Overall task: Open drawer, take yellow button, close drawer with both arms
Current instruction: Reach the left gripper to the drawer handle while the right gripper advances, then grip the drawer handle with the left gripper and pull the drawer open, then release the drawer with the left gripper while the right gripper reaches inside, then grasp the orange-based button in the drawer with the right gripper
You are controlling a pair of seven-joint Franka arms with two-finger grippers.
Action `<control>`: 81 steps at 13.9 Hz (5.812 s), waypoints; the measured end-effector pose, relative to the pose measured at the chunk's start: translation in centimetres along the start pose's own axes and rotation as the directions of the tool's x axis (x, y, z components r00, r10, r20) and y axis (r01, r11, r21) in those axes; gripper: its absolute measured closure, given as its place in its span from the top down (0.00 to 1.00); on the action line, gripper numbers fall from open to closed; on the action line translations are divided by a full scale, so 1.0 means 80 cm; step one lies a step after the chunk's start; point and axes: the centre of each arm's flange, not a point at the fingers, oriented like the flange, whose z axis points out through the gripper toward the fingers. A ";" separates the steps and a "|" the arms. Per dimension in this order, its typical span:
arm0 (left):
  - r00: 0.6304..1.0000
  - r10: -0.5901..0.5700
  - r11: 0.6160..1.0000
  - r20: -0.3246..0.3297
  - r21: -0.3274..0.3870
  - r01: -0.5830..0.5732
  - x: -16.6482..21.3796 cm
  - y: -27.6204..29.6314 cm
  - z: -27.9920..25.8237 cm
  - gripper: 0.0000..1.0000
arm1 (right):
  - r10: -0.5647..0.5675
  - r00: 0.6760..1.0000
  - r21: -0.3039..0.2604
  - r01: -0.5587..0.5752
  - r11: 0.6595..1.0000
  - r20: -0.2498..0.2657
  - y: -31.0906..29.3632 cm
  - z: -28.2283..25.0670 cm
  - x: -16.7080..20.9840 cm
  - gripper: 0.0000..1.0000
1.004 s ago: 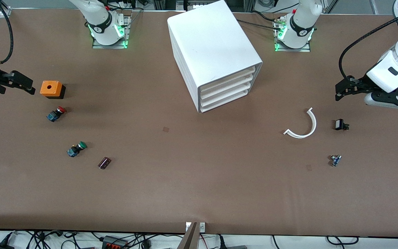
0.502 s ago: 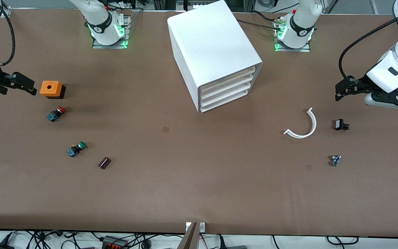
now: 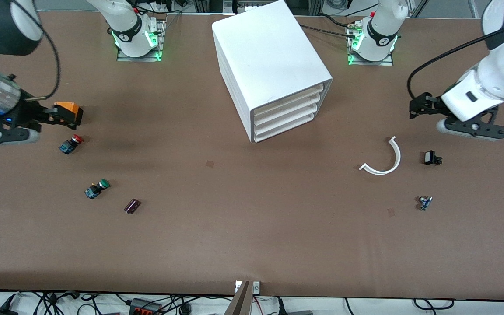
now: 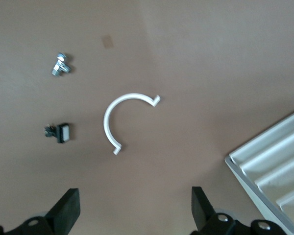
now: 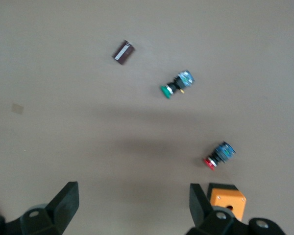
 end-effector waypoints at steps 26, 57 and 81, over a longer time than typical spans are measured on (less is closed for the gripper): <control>0.948 0.292 0.150 -0.129 -0.972 -0.179 0.014 0.155 0.378 0.63 | -0.181 0.979 0.212 0.198 0.957 -0.097 -0.254 0.091 0.071 1.00; 0.961 0.265 0.442 0.080 -0.896 -0.047 0.122 0.034 0.295 0.85 | -0.196 0.947 0.263 0.262 0.928 -0.253 -0.451 0.051 0.089 1.00; 0.998 -0.043 0.999 0.051 0.006 0.043 0.100 -0.028 -0.004 1.00 | -0.174 0.933 0.114 0.219 0.969 -0.316 -0.740 0.156 -0.034 0.96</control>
